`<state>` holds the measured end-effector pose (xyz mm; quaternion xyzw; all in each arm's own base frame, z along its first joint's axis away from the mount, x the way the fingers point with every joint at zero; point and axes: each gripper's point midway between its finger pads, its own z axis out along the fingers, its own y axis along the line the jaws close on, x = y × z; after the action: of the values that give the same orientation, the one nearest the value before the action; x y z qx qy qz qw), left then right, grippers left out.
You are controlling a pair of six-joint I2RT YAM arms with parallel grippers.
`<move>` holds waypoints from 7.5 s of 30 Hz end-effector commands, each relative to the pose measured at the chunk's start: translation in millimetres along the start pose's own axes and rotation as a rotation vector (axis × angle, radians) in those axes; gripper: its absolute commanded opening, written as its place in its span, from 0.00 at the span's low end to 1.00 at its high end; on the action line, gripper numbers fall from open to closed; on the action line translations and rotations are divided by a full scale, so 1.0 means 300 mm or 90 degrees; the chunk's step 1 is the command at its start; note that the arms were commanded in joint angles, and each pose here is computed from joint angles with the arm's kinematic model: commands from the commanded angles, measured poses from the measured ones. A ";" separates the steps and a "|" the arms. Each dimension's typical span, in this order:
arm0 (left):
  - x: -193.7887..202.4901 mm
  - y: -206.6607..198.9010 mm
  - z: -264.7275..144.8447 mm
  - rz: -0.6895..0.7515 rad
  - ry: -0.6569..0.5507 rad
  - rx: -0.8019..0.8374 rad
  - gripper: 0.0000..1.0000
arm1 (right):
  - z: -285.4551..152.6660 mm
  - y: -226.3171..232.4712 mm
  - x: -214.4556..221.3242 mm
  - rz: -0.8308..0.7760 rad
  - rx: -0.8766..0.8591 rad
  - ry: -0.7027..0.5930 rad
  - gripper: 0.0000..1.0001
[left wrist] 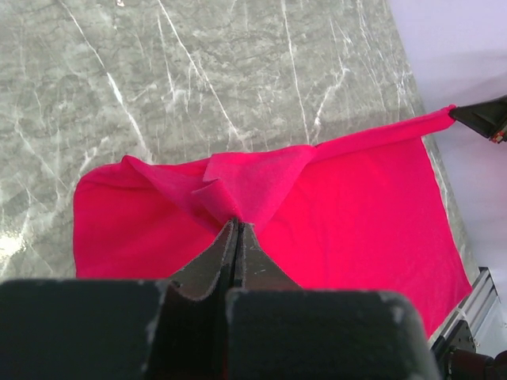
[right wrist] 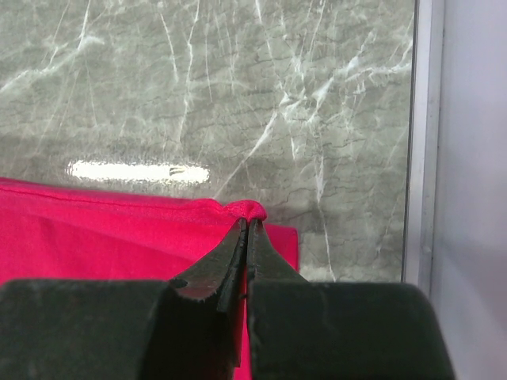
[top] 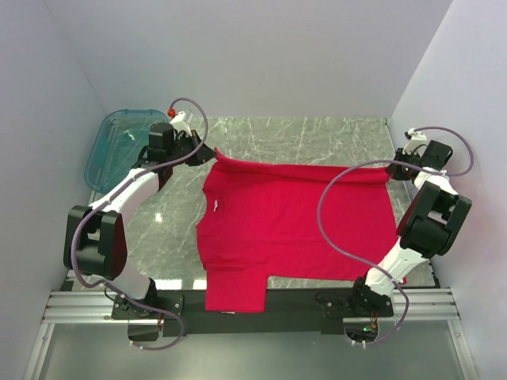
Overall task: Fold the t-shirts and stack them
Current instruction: Fold the tshirt
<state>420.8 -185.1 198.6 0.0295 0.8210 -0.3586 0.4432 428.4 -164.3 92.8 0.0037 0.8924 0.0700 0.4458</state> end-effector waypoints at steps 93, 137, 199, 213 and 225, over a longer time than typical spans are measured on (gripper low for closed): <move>0.275 -0.098 -0.167 -0.021 0.018 0.032 0.01 | -0.156 0.022 0.086 -0.037 -0.032 -0.023 0.80; 0.513 0.063 0.226 0.079 0.295 -0.120 0.62 | -0.367 0.514 0.161 -0.097 -0.312 0.046 0.79; 0.170 -0.071 -0.446 0.214 -0.062 -0.232 1.00 | -0.047 0.124 0.008 0.044 0.038 0.178 0.61; 0.207 -0.066 -0.419 0.215 -0.029 -0.218 0.99 | 0.087 -0.050 0.040 0.085 0.152 0.231 0.51; 0.215 -0.064 -0.411 0.208 -0.020 -0.211 0.98 | 0.105 -0.040 0.123 0.091 0.134 0.263 0.46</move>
<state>285.3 -139.5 195.9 0.0771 0.8544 -0.1372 0.4952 431.1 -167.6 43.6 0.0968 0.9654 0.0065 0.2420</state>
